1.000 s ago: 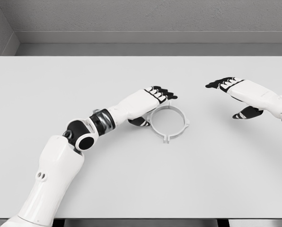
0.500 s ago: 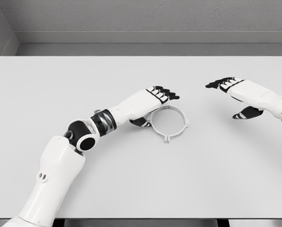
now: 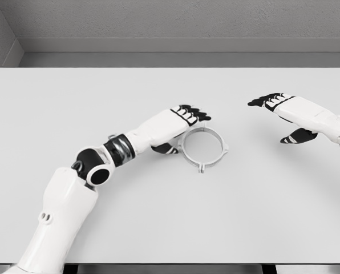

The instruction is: Assemble PVC drainage pipe clamps

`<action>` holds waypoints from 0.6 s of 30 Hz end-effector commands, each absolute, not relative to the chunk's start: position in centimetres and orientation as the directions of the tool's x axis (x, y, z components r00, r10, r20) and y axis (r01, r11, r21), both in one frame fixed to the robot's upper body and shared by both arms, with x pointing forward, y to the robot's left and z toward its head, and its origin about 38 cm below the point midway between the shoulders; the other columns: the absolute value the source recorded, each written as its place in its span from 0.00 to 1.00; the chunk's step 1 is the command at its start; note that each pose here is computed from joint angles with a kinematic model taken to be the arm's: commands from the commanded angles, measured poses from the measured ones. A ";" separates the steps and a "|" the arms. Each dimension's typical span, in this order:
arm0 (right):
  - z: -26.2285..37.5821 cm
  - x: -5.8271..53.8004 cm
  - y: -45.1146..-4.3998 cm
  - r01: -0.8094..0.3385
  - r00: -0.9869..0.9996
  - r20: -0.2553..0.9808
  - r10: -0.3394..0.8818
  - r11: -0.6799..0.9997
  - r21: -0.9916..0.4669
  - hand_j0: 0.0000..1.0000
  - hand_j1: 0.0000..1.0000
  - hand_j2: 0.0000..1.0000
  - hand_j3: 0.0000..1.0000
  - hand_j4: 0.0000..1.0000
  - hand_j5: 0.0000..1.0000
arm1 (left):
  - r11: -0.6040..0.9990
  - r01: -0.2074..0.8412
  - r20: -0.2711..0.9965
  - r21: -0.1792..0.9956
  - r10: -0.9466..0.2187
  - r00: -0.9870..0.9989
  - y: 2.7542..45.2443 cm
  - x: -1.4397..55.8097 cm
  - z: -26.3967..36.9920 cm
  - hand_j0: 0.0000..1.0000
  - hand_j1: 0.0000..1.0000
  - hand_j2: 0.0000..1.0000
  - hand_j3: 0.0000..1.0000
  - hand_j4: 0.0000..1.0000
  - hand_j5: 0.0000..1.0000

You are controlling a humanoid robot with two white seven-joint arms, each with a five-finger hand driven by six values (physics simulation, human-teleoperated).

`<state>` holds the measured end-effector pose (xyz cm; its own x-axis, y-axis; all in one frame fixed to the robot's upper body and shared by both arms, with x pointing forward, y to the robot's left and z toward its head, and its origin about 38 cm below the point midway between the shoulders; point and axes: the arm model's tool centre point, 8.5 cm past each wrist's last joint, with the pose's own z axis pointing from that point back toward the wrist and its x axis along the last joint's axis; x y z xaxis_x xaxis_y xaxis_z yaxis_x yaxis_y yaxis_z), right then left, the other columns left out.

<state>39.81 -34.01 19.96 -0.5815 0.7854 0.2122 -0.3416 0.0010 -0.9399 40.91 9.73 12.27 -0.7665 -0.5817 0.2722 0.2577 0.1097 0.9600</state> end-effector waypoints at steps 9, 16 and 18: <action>20.6 39.8 -35.0 -0.335 -0.573 0.191 0.797 -0.016 -0.942 1.00 1.00 1.00 1.00 1.00 1.00 | 0.303 0.111 0.290 0.947 -0.651 -0.701 30.5 39.0 20.9 1.00 1.00 1.00 1.00 1.00 1.00; 21.9 40.0 -35.5 -0.316 -0.577 0.156 0.802 -0.043 -0.948 1.00 1.00 1.00 1.00 1.00 1.00 | 0.263 0.128 0.289 0.956 -0.787 -0.545 38.6 39.7 19.9 1.00 1.00 1.00 1.00 1.00 1.00; 22.2 40.0 -35.2 -0.308 -0.587 0.150 0.796 -0.048 -0.950 1.00 1.00 1.00 1.00 1.00 1.00 | 0.259 0.135 0.289 0.957 -0.787 -0.545 38.6 39.7 19.7 1.00 1.00 1.00 1.00 1.00 1.00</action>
